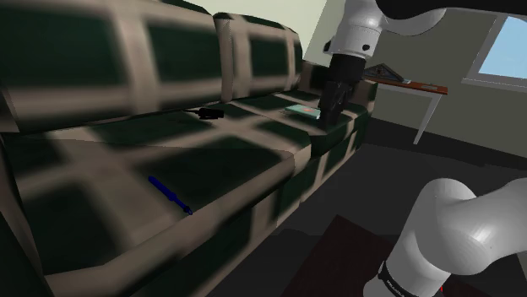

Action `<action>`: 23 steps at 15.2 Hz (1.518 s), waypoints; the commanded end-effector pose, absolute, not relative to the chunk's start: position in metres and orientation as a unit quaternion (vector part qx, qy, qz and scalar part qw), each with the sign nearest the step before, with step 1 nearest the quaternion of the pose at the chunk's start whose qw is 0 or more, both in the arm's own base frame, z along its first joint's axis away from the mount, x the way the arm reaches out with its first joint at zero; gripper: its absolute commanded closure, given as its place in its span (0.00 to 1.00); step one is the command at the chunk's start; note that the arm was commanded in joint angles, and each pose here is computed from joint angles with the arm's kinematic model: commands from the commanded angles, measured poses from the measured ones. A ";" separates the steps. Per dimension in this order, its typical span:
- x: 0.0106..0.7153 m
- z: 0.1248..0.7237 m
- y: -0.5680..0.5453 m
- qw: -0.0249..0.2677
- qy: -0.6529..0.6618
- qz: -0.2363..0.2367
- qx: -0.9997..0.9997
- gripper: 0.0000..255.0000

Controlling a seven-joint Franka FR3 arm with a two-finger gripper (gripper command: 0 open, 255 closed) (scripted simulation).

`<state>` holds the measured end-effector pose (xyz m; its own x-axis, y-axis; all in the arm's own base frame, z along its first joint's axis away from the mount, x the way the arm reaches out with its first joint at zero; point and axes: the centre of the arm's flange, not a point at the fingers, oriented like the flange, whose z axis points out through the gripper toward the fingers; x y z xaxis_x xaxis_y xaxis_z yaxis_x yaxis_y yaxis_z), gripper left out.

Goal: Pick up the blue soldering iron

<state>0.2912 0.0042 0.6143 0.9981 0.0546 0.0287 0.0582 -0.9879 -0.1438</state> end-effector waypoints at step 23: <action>0.498 0.527 0.195 0.074 -0.010 0.008 -0.997 0.00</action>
<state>0.4870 0.1839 0.5294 0.9996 0.0237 -0.0126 0.0216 -0.9889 -0.1469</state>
